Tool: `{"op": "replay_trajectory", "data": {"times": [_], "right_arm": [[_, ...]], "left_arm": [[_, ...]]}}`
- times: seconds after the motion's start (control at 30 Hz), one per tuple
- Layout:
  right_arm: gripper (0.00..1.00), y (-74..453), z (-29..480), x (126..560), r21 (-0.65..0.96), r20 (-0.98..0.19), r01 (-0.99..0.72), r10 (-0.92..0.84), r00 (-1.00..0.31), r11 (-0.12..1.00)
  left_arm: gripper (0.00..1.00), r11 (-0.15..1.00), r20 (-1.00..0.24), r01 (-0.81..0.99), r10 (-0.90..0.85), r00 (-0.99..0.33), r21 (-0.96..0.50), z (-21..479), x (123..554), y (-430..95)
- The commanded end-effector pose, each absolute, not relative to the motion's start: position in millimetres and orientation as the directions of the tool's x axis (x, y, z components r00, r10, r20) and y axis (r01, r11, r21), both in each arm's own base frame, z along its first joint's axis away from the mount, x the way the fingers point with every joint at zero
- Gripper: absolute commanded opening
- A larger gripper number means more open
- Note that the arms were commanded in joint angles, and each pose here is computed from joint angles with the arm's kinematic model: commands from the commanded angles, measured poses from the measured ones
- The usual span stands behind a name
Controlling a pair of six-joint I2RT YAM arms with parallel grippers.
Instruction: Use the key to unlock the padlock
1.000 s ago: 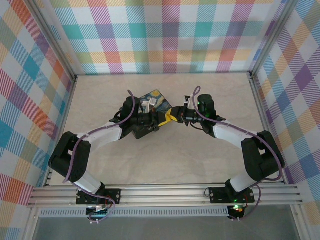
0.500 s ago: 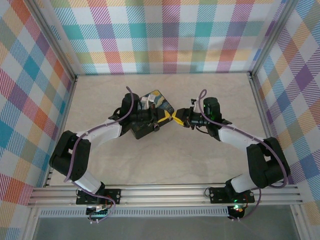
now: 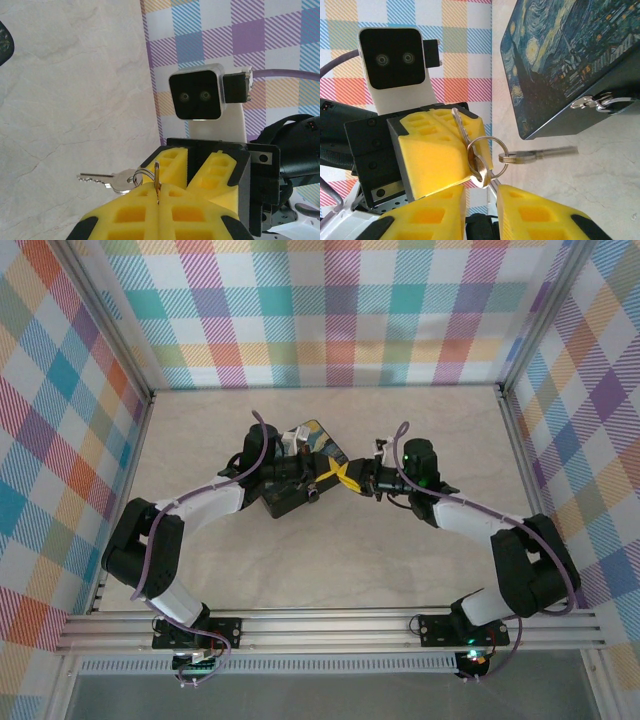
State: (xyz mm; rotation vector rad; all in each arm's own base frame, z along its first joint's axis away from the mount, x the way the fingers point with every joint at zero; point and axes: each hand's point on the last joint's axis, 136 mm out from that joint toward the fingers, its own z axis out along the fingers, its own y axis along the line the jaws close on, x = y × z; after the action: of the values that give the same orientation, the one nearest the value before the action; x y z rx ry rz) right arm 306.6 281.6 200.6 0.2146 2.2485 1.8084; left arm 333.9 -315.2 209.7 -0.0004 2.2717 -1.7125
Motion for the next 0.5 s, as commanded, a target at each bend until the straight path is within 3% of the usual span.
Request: {"op": "replay_trajectory", "data": {"times": [0.0,0.47], "right_arm": [[0.22,290.5,219.4,312.9,0.979,-0.138,-0.093,0.255,-0.957,0.181],[0.19,290.1,224.3,326.4,0.974,-0.183,-0.13,0.305,-0.935,0.185]], "left_arm": [[0.0,0.256,-0.266,0.216,-0.179,-0.947,-0.942,223.6,337.5,-316.1],[0.0,0.223,-0.245,0.204,-0.174,-0.954,-0.953,226.5,329.7,-315.6]]}}
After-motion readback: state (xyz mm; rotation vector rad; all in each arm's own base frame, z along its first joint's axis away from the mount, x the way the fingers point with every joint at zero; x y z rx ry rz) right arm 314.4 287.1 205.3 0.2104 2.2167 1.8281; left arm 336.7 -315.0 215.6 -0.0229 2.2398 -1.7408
